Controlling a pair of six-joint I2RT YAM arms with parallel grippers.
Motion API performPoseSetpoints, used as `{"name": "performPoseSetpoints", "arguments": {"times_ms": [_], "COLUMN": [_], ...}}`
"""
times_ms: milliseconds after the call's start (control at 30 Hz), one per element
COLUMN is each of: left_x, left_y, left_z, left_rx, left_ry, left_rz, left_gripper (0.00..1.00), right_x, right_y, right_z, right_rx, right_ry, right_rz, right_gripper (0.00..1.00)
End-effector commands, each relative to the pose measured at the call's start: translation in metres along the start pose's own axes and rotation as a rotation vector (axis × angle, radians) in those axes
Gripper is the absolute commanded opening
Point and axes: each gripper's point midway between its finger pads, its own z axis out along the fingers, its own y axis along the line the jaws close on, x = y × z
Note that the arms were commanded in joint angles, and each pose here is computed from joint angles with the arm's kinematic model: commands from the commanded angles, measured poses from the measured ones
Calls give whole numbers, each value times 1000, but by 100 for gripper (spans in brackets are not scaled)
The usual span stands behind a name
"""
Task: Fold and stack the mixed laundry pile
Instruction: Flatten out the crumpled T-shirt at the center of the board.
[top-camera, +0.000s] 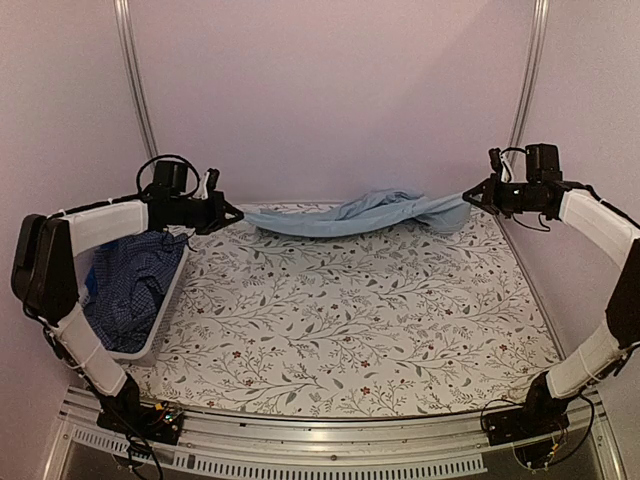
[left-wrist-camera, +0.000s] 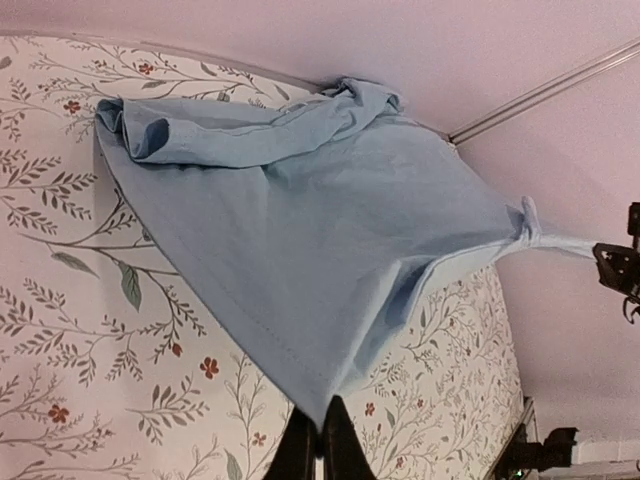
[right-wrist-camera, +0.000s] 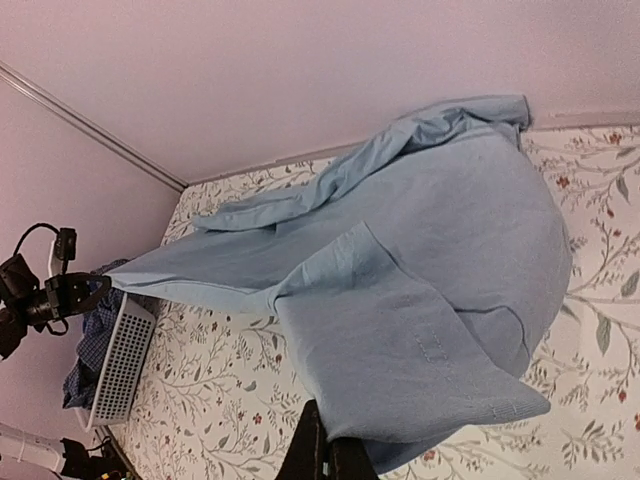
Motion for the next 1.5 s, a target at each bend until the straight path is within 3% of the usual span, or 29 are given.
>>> {"name": "performPoseSetpoints", "arguments": {"times_ms": [0, 167, 200, 267, 333, 400, 433, 600, 733, 833, 1000, 1200, 1467], "left_x": [96, 174, 184, 191, 177, 155, 145, 131, 131, 141, 180, 229, 283], "left_y": [21, 41, 46, 48, 42, 28, 22, 8, 12, 25, 47, 72, 61], "left_z": [-22, -57, -64, -77, -87, -90, -88, -52, -17, 10, 38, 15, -46], "left_rx": [-105, -216, -246, -283, -289, -255, -234, -236, -237, -263, -350, -447, -477], "left_ry": [221, 355, 371, 370, 306, 223, 200, 238, 273, 339, 475, 579, 665], "left_rz": [-67, -163, -183, -193, -176, -138, -121, -1, 35, 43, 70, 1, -116], "left_gripper": [0, 0, 7, 22, 52, 69, 71, 68, 55, 47, 38, 28, 22], "right_x": [108, 214, 227, 243, 230, 206, 197, 173, 167, 178, 238, 309, 341], "right_y": [9, 18, 22, 29, 37, 42, 41, 21, 4, 0, -10, -34, -12], "right_z": [-33, -73, -82, -94, -104, -105, -102, -52, -13, 19, 60, 48, -9], "right_rx": [44, 87, 85, 75, 73, 68, 72, 60, 71, 61, 87, 145, 132], "right_ry": [213, 396, 416, 456, 410, 338, 316, 347, 389, 458, 658, 825, 911], "right_rz": [196, 426, 450, 491, 448, 372, 351, 300, 260, 226, 184, 233, 291], "right_gripper": [0, 1, 11, 50, 77, 88, 90, 81, 73, 68, 64, 61, 62]}}
